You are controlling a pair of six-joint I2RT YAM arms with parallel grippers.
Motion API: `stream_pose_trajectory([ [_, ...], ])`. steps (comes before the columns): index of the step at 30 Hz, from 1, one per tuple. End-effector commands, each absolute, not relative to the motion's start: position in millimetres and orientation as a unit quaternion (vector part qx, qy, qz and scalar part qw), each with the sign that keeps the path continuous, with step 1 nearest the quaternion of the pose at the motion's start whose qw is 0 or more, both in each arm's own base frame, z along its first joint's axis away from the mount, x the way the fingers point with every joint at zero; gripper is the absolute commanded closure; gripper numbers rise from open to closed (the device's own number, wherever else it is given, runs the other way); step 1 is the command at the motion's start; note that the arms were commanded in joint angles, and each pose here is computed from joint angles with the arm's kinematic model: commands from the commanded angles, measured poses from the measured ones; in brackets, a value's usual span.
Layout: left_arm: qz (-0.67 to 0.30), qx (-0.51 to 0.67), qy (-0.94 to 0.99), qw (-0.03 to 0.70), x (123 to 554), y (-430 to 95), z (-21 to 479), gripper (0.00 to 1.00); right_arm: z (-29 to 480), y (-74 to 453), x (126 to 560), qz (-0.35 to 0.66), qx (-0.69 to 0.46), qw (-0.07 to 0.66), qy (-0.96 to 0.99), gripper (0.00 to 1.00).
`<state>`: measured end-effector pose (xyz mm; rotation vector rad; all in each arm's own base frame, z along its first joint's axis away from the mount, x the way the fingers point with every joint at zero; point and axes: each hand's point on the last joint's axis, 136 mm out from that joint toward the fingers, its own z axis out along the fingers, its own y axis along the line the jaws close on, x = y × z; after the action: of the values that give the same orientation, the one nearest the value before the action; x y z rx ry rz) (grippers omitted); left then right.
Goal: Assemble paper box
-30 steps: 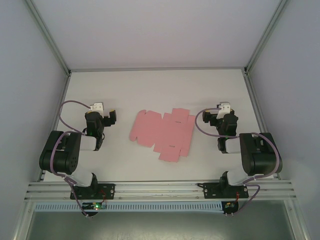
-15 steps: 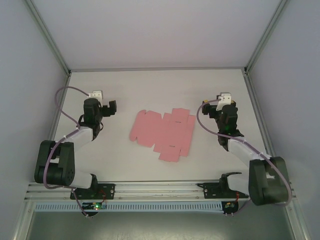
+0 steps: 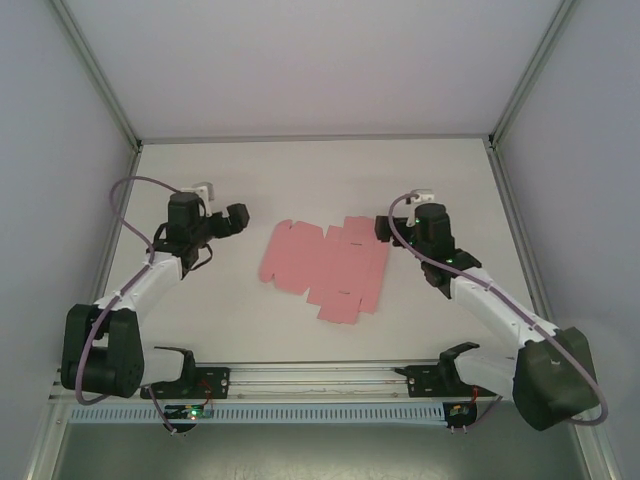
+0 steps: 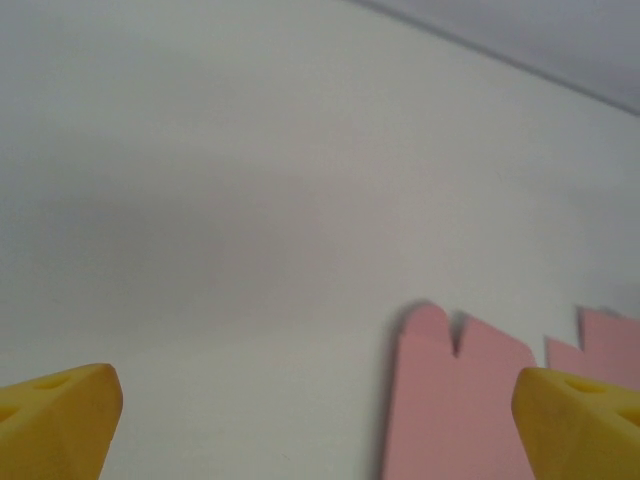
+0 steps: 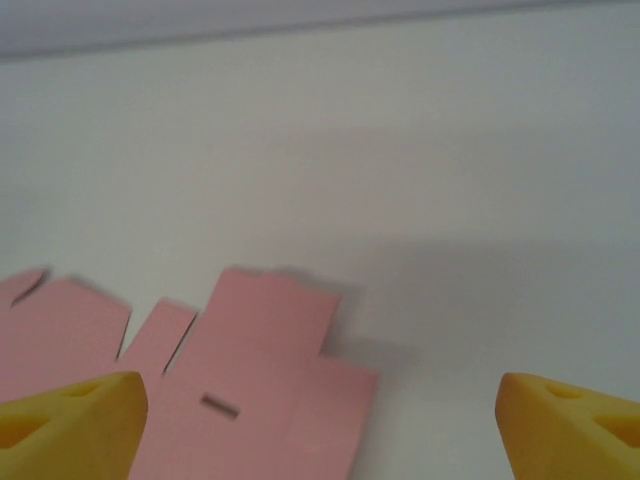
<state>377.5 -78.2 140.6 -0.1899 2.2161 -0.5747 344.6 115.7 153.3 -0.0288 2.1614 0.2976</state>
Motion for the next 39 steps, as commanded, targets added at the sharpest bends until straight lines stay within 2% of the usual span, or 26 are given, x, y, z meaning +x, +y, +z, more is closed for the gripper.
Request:
stream_pose_trajectory([
  [1, -0.306, -0.065, 0.893, 0.323, 355.2, -115.3, 116.8, 0.00, 126.7, 140.1, 333.8, 0.146, -0.019, 0.394, 0.907, 0.12],
  [7, -0.344, -0.043, 0.896, 0.277, 344.5, -139.5, 103.0, 0.00, 94.4, 186.6, 331.7, 0.194, -0.077, 0.336, 0.919, 0.21],
  [17, -0.364, -0.019, 0.908, 0.208, 341.2, -172.1, 65.1, 0.00, 65.3, 190.4, 342.7, 0.172, -0.084, 0.318, 0.929, 0.22],
  [25, -0.385, 0.000, 0.904, 0.184, 344.4, -191.1, 57.4, 0.00, 51.9, 190.2, 348.1, 0.174, -0.084, 0.316, 0.929, 0.21],
  [29, -0.431, 0.013, 0.884, 0.178, 345.9, -210.0, 64.6, 0.00, 46.4, 192.5, 350.1, 0.182, -0.084, 0.311, 0.929, 0.21],
  [35, -0.480, 0.040, 0.860, 0.170, 346.6, -234.2, 79.2, 0.10, 37.6, 194.4, 351.4, 0.187, -0.083, 0.301, 0.931, 0.22],
  [37, -0.483, 0.045, 0.858, 0.171, 347.5, -236.6, 82.7, 0.24, 37.6, 194.5, 351.7, 0.188, -0.084, 0.303, 0.931, 0.21],
  [39, -0.481, 0.045, 0.858, 0.174, 349.4, -237.2, 86.4, 0.44, 38.7, 193.6, 351.7, 0.187, -0.083, 0.305, 0.930, 0.21],
])
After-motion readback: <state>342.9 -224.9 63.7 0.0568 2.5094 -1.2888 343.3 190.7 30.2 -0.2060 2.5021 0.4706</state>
